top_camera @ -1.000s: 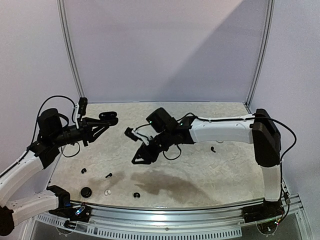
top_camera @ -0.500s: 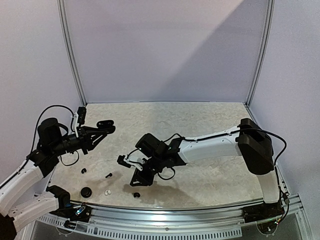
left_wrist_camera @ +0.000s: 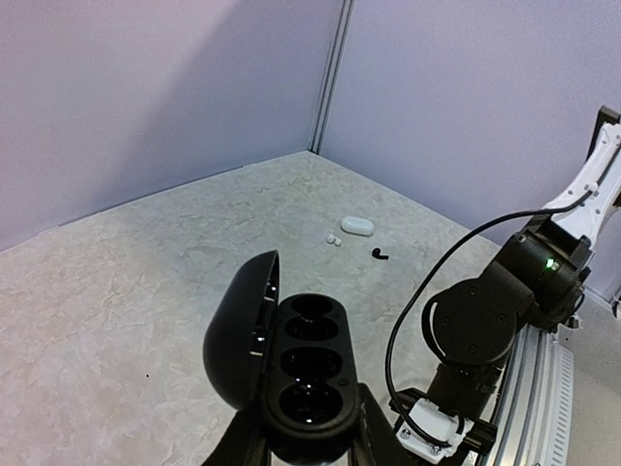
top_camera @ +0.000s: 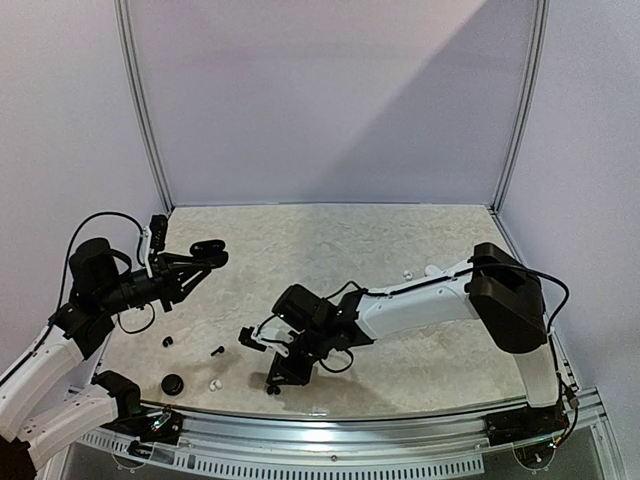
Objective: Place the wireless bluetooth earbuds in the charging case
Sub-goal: Pick up the right earbud from the corner of the board, then insert the right earbud into the right side groove of the charging case.
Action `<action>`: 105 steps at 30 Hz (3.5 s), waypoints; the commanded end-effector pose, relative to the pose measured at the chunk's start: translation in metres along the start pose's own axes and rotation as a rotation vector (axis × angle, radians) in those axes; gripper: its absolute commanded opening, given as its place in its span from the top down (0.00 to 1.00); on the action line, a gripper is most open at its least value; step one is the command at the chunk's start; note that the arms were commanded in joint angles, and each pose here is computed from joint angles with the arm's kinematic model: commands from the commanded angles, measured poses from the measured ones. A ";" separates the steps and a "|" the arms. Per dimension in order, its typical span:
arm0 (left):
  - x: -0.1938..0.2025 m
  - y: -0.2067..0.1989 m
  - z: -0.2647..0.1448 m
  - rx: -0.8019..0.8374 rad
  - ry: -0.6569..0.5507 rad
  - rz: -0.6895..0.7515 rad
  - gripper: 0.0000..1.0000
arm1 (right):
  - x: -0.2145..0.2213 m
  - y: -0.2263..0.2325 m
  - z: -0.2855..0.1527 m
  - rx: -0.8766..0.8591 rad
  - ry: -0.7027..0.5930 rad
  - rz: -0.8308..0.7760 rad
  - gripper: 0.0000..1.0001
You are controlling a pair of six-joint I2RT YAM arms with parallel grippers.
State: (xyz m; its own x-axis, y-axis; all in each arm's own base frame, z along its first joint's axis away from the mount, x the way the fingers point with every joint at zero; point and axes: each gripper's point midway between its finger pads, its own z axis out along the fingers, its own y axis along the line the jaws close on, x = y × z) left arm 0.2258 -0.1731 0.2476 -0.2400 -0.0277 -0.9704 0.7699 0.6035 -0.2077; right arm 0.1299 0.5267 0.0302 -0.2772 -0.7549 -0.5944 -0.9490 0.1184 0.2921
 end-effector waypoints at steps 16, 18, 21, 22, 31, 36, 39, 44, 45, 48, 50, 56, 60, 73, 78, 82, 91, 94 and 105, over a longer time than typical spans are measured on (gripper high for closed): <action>0.010 0.003 0.002 0.003 0.038 0.020 1.00 | 0.028 0.028 0.009 -0.054 0.079 0.017 0.73; 0.010 0.004 0.003 0.004 0.040 0.019 1.00 | 0.027 0.031 0.008 -0.061 0.075 0.015 0.73; 0.010 0.004 0.003 0.004 0.042 0.023 1.00 | 0.025 0.033 0.007 -0.073 0.072 0.014 0.73; 0.010 0.004 0.003 0.005 0.043 0.028 1.00 | 0.025 0.034 0.007 -0.078 0.071 0.013 0.73; 0.021 0.005 0.002 -0.002 0.080 0.027 1.00 | 0.028 0.039 0.010 -0.104 0.081 0.025 0.82; 0.022 0.005 0.002 -0.005 0.086 0.035 1.00 | 0.025 0.040 0.009 -0.102 0.074 0.026 0.93; 0.023 0.005 0.002 -0.002 0.089 0.033 1.00 | 0.019 0.041 0.005 -0.094 0.058 0.015 0.94; 0.025 0.001 0.002 0.021 0.092 0.048 1.00 | 0.008 0.043 -0.001 -0.092 0.038 0.006 0.99; 0.026 -0.002 0.001 0.041 0.093 0.061 1.00 | 0.005 0.042 -0.004 -0.084 0.035 0.005 1.00; 0.027 -0.015 0.000 0.118 0.090 0.126 1.00 | -0.007 0.039 -0.026 -0.025 0.004 -0.020 1.00; 0.026 -0.028 -0.002 0.192 0.081 0.172 1.00 | -0.022 0.037 -0.055 0.009 -0.048 -0.033 1.00; 0.015 -0.069 -0.008 0.469 0.008 0.261 1.00 | -0.062 0.033 -0.163 0.180 -0.199 -0.138 1.00; 0.013 -0.082 -0.005 0.539 0.002 0.303 1.00 | -0.100 0.050 -0.225 0.250 -0.333 -0.243 1.00; 0.008 -0.110 0.006 0.599 0.013 0.344 1.00 | -0.158 0.081 -0.231 0.274 -0.390 -0.487 1.00; 0.008 -0.110 0.010 0.577 0.013 0.355 1.00 | -0.149 0.077 -0.216 0.263 -0.339 -0.484 1.00; 0.008 -0.108 0.012 0.562 0.011 0.367 1.00 | -0.143 0.072 -0.207 0.270 -0.304 -0.476 1.00; 0.009 -0.111 0.015 0.584 0.003 0.371 1.00 | -0.141 0.063 -0.198 0.300 -0.288 -0.461 1.00; 0.008 -0.112 0.015 0.593 -0.003 0.370 1.00 | -0.140 0.058 -0.196 0.316 -0.277 -0.451 1.00; 0.006 -0.116 0.014 0.611 -0.025 0.390 1.00 | -0.140 0.047 -0.193 0.342 -0.279 -0.402 1.00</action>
State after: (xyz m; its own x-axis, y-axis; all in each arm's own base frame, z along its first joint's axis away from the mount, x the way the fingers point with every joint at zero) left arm 0.1501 -0.2496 0.2509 0.0603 0.1162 -0.9914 0.9961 0.0569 0.0673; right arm 0.1469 0.5098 0.2763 0.1603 -0.5790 -0.7994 -0.9695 0.0599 -0.2378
